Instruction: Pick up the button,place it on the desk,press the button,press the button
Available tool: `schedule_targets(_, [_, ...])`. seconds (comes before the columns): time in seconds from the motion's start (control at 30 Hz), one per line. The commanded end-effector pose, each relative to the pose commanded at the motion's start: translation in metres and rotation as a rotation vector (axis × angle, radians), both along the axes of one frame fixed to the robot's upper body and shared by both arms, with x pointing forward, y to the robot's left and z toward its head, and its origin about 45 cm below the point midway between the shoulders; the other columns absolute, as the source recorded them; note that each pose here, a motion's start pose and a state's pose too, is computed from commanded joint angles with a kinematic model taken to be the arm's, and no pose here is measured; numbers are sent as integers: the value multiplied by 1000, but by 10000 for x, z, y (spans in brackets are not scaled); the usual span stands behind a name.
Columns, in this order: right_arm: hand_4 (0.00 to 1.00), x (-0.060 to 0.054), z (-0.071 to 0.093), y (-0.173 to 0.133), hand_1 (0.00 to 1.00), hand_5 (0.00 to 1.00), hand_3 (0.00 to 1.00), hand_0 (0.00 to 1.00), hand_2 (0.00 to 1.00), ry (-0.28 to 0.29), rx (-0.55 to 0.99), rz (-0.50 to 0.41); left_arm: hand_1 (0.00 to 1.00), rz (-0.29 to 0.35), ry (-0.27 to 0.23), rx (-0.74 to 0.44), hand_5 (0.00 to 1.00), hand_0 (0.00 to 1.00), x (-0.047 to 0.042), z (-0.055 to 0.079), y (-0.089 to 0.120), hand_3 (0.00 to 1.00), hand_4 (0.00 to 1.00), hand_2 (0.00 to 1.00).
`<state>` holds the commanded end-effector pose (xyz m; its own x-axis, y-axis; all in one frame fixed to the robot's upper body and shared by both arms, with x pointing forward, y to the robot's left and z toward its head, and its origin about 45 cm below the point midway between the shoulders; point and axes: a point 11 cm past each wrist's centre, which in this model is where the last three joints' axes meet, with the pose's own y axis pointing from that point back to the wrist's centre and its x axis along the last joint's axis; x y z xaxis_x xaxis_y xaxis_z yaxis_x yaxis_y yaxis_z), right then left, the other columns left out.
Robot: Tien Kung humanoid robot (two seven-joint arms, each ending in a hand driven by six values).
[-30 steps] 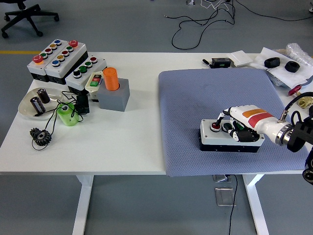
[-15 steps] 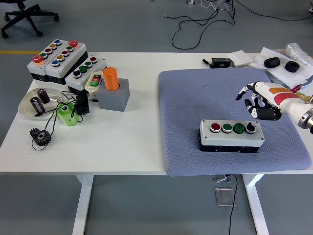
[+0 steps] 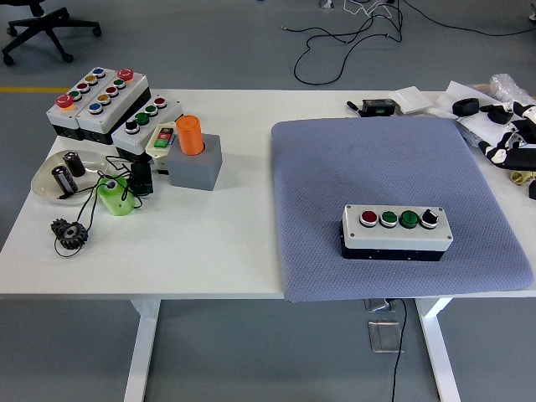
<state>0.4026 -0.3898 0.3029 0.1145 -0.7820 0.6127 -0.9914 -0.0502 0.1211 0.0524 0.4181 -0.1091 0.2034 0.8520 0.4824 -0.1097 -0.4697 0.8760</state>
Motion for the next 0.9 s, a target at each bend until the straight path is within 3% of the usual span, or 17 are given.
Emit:
schedule_targets(0.13, [777, 0, 22, -85, 503, 153, 952, 485, 623, -15, 68, -38, 518, 1, -3, -1, 972, 602, 11, 0, -4, 444, 279, 487])
schedule_targets(0.17, [837, 0, 24, -92, 730, 223, 995, 734, 872, -16, 80, -42, 519, 1, -3, -1, 971, 603, 12, 0, -4, 446, 278, 488])
schedule_targets(0.33, [837, 3, 61, -163, 730, 223, 995, 734, 872, -39, 188, -72, 519, 0, -5, -2, 971, 603, 27, 1, -9, 446, 278, 488])
schedule_targets(0.37, [861, 2, 68, -186, 836, 269, 998, 856, 955, -43, 226, -79, 519, 0, -6, -2, 973, 602, 27, 1, -10, 446, 278, 492])
schedule_targets(0.53, [861, -5, 61, -245, 836, 269, 998, 856, 955, -27, 375, -96, 519, -2, -5, -2, 973, 602, 30, 1, -11, 446, 278, 492])
schedule_targets(0.57, [892, -6, 63, -253, 899, 439, 998, 931, 988, -26, 395, -98, 520, -2, -5, -2, 972, 603, 28, 0, -11, 447, 278, 492])
schedule_targets(0.73, [892, -23, 120, -327, 899, 439, 998, 931, 988, -44, 526, -107, 520, -4, -3, -2, 972, 603, 23, -1, -15, 447, 278, 492])
schedule_targets(0.77, [924, -29, 142, -350, 911, 561, 998, 965, 997, -51, 550, -110, 520, -4, -2, -3, 973, 602, 22, -2, -15, 449, 277, 493])
schedule_targets(0.9, [924, -48, 180, -396, 911, 561, 998, 965, 997, -63, 583, -118, 520, -5, -2, -2, 973, 602, 23, -2, -15, 449, 277, 493])
